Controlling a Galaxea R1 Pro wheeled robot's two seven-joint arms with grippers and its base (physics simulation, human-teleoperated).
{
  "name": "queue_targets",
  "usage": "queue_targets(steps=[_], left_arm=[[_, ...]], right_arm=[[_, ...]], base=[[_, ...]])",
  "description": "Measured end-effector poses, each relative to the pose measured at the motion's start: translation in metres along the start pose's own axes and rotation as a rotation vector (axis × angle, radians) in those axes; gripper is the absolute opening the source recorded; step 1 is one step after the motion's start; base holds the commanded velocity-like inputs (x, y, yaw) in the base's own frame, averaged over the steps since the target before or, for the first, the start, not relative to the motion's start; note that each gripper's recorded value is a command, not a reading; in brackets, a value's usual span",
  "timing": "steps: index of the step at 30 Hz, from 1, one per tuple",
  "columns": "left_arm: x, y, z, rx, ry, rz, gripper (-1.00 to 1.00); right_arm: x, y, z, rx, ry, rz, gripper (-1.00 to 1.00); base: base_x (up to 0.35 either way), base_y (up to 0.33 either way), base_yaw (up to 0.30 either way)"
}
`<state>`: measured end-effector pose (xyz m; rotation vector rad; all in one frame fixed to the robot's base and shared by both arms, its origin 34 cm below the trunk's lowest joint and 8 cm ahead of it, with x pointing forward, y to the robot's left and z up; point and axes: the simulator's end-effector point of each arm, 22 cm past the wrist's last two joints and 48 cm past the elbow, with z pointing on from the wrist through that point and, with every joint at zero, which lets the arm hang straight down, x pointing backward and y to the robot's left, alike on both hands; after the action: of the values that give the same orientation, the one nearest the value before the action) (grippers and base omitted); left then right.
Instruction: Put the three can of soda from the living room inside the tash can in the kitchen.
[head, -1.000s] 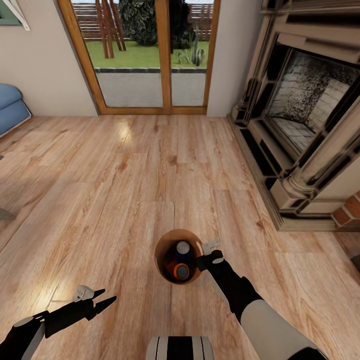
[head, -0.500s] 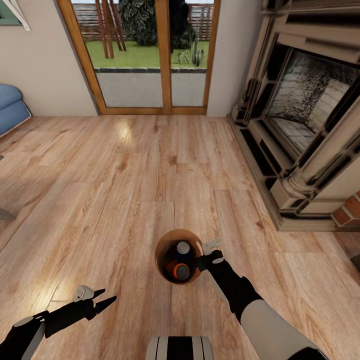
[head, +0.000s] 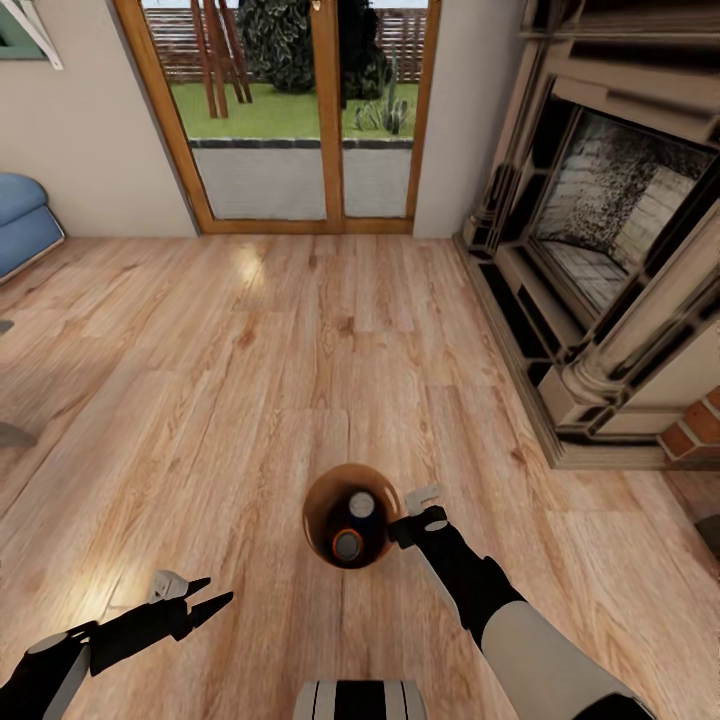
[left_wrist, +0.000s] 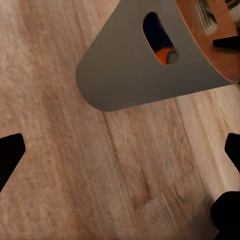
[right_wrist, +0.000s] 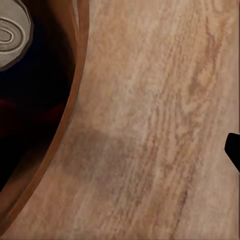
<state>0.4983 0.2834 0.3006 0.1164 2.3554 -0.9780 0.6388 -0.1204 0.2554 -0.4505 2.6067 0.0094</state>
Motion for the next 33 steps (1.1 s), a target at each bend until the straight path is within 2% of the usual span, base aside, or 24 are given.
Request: queue_targets(steps=[33], left_arm=[[-0.053,-0.04,-0.033,0.0,0.001,-0.001,1.0]], right_arm=[[-0.048,-0.011,-0.056,0.001,0.001,-0.002,1.0]], base=[[0.0,0.0,0.0]])
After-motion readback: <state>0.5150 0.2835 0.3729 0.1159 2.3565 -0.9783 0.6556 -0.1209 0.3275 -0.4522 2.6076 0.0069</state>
